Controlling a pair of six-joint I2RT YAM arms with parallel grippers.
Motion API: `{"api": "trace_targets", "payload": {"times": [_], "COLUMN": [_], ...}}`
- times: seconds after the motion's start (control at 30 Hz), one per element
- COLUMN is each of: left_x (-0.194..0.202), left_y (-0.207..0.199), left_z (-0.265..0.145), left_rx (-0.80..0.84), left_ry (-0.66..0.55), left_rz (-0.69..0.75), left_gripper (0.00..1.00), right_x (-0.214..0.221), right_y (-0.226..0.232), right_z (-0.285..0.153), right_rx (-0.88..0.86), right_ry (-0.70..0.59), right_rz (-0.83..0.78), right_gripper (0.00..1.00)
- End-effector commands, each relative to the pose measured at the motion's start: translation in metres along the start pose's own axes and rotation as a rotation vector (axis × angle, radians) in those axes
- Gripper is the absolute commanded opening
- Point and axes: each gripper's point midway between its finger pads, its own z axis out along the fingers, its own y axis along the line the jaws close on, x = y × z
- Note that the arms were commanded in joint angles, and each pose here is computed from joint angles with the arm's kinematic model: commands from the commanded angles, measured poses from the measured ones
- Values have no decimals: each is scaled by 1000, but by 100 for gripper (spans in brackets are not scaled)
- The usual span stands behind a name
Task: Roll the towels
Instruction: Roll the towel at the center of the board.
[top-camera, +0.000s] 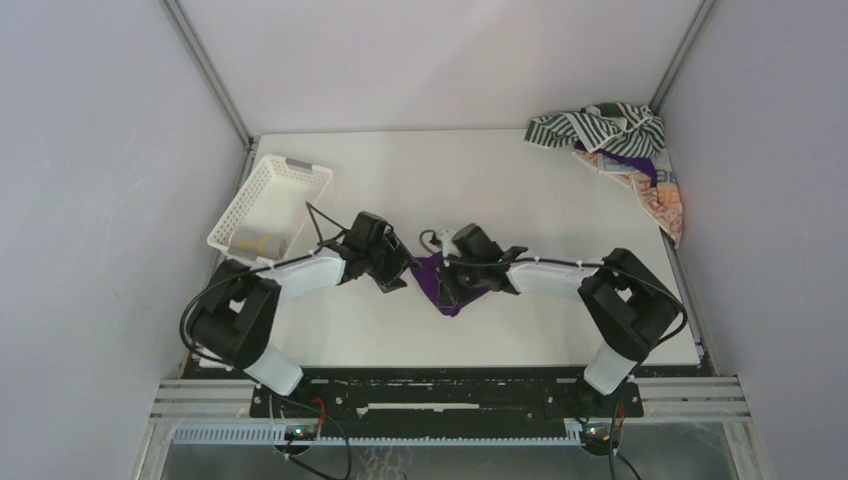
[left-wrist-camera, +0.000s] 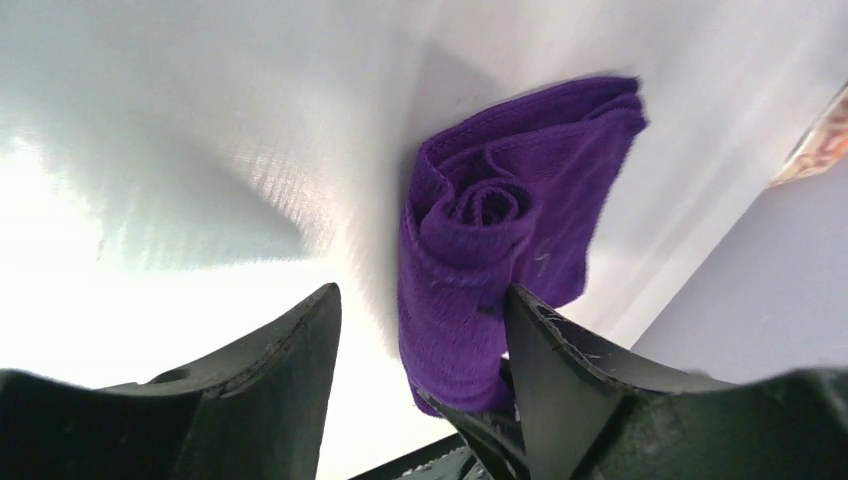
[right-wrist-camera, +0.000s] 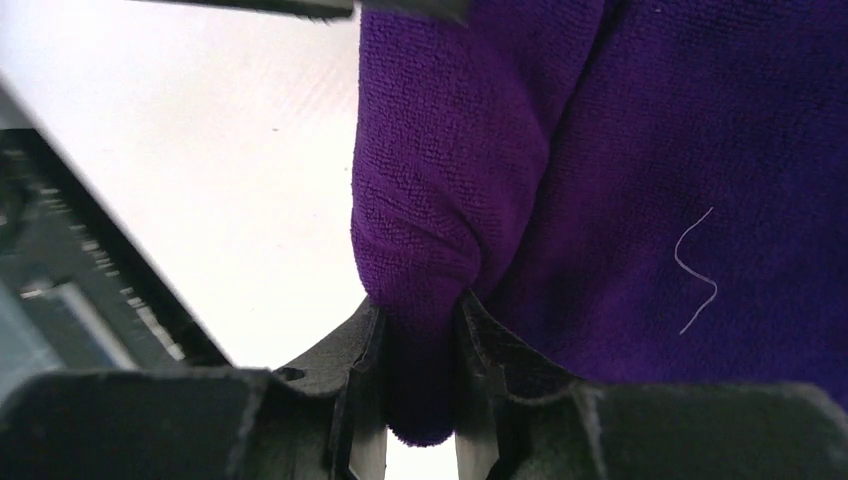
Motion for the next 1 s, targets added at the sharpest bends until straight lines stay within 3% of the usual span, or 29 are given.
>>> {"api": "trace_targets", "payload": {"times": [0.0, 0.17, 0.3, 0.67, 0.97], "left_x": [-24, -31, -24, 7, 15], "left_y": [-16, -24, -32, -45, -52], "left_z": [-33, -51, -51, -19, 3], "left_rx": [75, 141, 198, 197, 185], "left_ry": [-122, -189, -170, -51, -10], "left_rz": [-12, -7, 1, 54, 99], "left_gripper": [68, 72, 73, 73, 72], "right_x": [16, 10, 9, 30, 39], "right_y": [31, 23, 13, -15, -20], "right_z": [-6, -10, -13, 4, 11], "right_rx": [-448, -717, -825, -809, -771], "right_ry": [77, 71, 40, 73, 109], "right_rz": [187, 424, 566, 800, 860], "right_gripper": [11, 10, 9, 12, 12]}}
